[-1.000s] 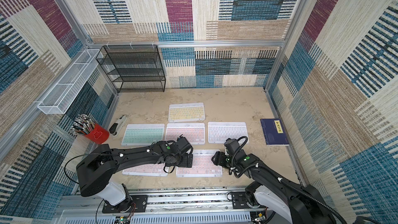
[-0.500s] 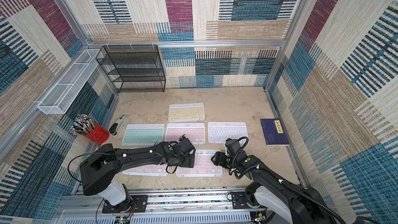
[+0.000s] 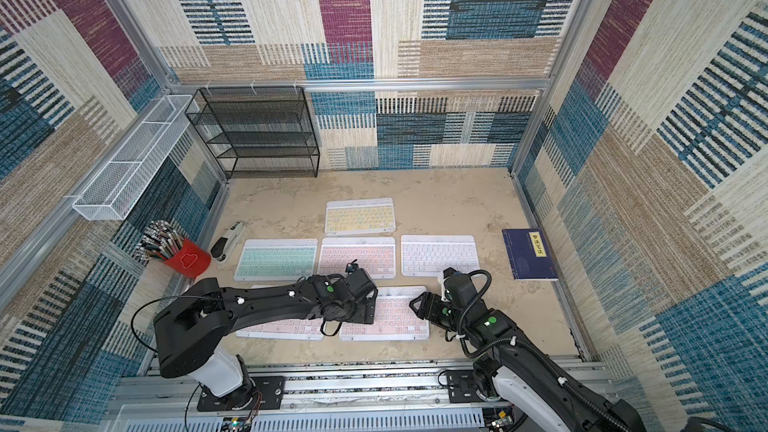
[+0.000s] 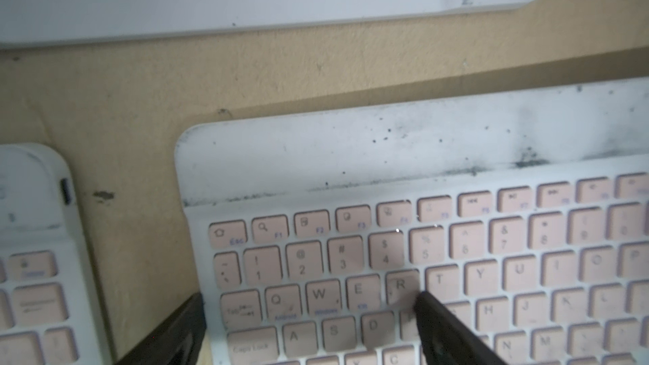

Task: Stack the numeric keypads
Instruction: Pick up the numeric keypad from the center of the board.

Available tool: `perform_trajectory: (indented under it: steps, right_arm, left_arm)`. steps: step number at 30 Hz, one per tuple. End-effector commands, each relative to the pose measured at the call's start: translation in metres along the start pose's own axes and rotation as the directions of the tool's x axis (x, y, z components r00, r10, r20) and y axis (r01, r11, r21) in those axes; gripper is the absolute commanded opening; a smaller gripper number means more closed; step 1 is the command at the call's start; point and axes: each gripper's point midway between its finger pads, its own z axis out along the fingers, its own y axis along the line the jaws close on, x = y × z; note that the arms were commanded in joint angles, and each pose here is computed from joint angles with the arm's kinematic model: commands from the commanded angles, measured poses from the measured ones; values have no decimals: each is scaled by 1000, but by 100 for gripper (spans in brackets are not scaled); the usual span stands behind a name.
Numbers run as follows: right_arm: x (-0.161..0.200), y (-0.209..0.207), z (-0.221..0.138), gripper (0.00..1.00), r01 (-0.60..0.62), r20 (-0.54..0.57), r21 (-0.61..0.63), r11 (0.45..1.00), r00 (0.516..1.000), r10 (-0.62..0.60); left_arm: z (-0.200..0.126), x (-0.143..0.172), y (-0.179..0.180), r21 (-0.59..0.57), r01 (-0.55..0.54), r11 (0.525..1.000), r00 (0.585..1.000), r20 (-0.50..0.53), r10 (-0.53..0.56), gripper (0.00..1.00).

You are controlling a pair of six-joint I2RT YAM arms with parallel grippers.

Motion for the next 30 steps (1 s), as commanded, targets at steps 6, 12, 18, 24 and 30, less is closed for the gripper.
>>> perform_trajectory:
  steps: [6, 12, 18, 24, 30]
  right_arm:
    - [7, 98, -26, 63, 62, -63, -485, 873, 992, -105]
    - [11, 104, -30, 62, 70, -75, -518, 852, 989, -127]
    - [15, 97, -25, 61, 63, -83, -517, 853, 989, -123]
    - [9, 80, -13, 60, 55, -54, -454, 890, 995, -89]
    - [6, 72, -8, 45, 46, -41, -417, 908, 997, -69]
  left_arm:
    - [22, 30, -43, 252, 48, 967, 988, -154, -9, 96]
    - [26, 32, -46, 282, 60, 957, 988, -156, -15, 95]
    - [28, 35, -56, 342, 69, 937, 986, -165, -13, 93]
    - [23, 37, -56, 358, 76, 931, 985, -171, -15, 91]
    - [17, 41, -47, 339, 74, 938, 986, -164, -18, 90]
